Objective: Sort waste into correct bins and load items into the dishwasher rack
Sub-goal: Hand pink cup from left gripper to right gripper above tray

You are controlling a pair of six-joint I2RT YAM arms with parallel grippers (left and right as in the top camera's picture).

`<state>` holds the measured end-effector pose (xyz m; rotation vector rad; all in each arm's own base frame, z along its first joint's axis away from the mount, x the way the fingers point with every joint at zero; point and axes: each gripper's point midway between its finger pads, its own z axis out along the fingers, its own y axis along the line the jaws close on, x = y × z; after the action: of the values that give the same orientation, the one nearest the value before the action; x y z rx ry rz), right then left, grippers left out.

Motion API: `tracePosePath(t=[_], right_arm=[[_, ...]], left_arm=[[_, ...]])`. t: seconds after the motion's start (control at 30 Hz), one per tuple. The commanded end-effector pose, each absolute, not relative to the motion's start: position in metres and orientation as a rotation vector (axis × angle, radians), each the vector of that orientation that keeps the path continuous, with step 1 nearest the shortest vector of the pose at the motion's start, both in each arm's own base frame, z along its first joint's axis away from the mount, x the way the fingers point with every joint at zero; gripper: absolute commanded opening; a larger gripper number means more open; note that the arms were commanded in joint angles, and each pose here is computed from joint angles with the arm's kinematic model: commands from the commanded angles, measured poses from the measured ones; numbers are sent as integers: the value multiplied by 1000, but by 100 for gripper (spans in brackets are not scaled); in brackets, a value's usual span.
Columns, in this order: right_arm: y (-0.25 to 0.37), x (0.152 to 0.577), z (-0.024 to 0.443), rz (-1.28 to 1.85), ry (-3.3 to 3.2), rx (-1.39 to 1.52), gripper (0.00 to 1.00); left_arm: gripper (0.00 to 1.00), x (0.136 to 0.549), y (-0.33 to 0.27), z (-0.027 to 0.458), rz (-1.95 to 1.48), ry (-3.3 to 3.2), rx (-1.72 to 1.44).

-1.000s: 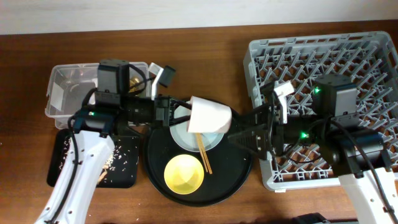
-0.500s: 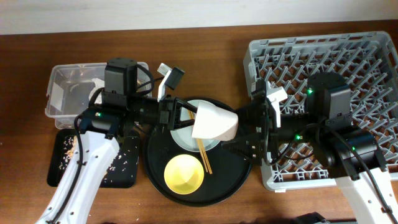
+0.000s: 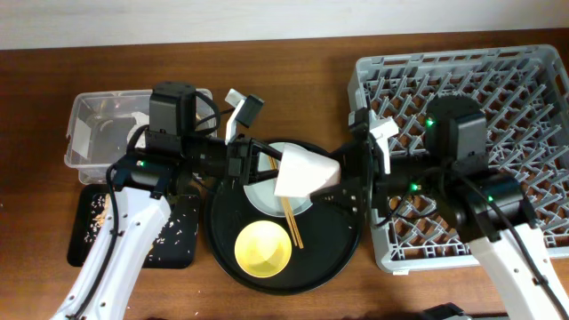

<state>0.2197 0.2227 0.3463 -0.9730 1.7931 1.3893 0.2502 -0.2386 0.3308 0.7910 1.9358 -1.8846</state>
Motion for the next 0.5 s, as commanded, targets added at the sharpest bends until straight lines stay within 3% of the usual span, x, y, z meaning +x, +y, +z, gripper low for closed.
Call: tracePosePath(t=[0.0,0.07,0.17,0.23,0.47], right_arm=[[226,227,346,1375,1792,-978,69],[226,229,346,1374,1790,-979,66],[226,230,348,1365,1772,-985,49],[227,231,349,1358,1762,-989,41],[226,234,353,1339,1731,-997,40]], left_arm=[[0,246,-238,341,-1905,1898,827],[0,246,-238,341,-1904,1898,827],[1,248,-239,339,-1886,1909,816],[8,253,-239,335,-1851,1930,794],[11,264,-239,322,-1765,2016,711]])
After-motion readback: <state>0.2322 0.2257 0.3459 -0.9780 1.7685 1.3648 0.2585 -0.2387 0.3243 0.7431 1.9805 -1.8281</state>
